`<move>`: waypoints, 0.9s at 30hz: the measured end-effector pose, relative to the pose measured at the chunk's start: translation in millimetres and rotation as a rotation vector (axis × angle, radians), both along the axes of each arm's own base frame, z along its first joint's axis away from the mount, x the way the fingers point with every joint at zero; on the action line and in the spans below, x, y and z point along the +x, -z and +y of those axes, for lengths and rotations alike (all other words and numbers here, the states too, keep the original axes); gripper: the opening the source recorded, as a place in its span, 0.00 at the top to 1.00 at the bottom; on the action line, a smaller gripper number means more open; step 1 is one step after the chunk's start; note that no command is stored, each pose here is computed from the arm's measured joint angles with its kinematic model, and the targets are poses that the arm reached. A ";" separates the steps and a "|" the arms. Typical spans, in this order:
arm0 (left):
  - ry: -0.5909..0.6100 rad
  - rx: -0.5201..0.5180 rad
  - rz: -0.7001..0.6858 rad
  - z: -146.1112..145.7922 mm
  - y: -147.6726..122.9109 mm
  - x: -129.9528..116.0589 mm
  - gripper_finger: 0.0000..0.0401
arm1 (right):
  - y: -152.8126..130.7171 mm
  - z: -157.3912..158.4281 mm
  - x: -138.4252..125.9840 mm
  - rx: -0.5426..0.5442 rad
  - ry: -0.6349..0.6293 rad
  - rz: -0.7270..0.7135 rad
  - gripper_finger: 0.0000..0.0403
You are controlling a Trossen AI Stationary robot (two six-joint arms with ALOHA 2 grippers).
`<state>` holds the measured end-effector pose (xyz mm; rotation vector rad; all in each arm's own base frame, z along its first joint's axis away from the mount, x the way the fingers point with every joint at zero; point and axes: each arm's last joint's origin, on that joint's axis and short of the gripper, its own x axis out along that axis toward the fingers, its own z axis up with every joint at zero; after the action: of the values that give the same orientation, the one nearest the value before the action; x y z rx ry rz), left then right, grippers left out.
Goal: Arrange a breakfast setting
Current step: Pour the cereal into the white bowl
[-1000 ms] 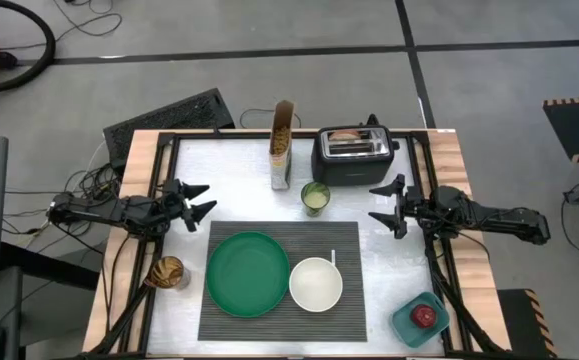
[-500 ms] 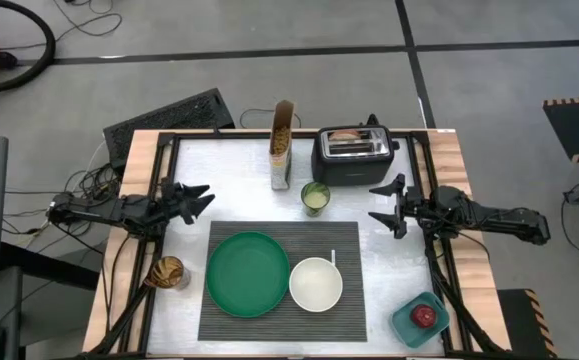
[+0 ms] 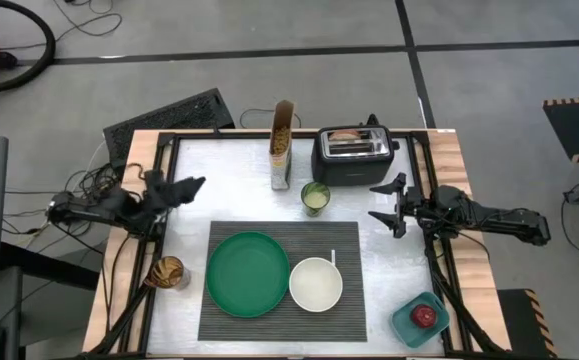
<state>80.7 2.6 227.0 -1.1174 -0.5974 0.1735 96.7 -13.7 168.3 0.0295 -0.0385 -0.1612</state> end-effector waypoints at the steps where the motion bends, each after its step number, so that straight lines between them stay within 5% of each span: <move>1: 0.015 -0.001 -0.049 -0.2 -6.6 -1.0 0.12 | -0.1 0.0 0.0 0.019 -0.001 -0.005 0.07; 5: -0.095 0.105 -0.078 0.9 -46.5 -2.3 0.12 | -2.6 0.2 -0.1 0.234 -0.014 -0.066 0.07; 11: -0.297 0.405 0.165 -1.5 -111.1 20.2 0.12 | -2.3 -0.7 -0.2 0.545 -0.003 -0.119 0.07; 15: -0.279 0.510 0.412 -5.8 -139.2 47.8 0.12 | -2.6 -0.7 -0.2 0.639 -0.009 -0.139 0.07; 21: -0.267 0.559 0.879 -14.0 -138.0 110.5 0.12 | -2.8 -0.7 -0.2 0.715 -0.013 -0.153 0.07; 27: -0.334 0.571 1.142 -20.0 -93.0 173.2 0.12 | -2.5 -0.6 -0.2 0.713 -0.013 -0.150 0.07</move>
<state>253.9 -17.4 320.0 -0.2334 0.2124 0.8073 96.5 -14.3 170.8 0.7537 -0.1290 -0.1525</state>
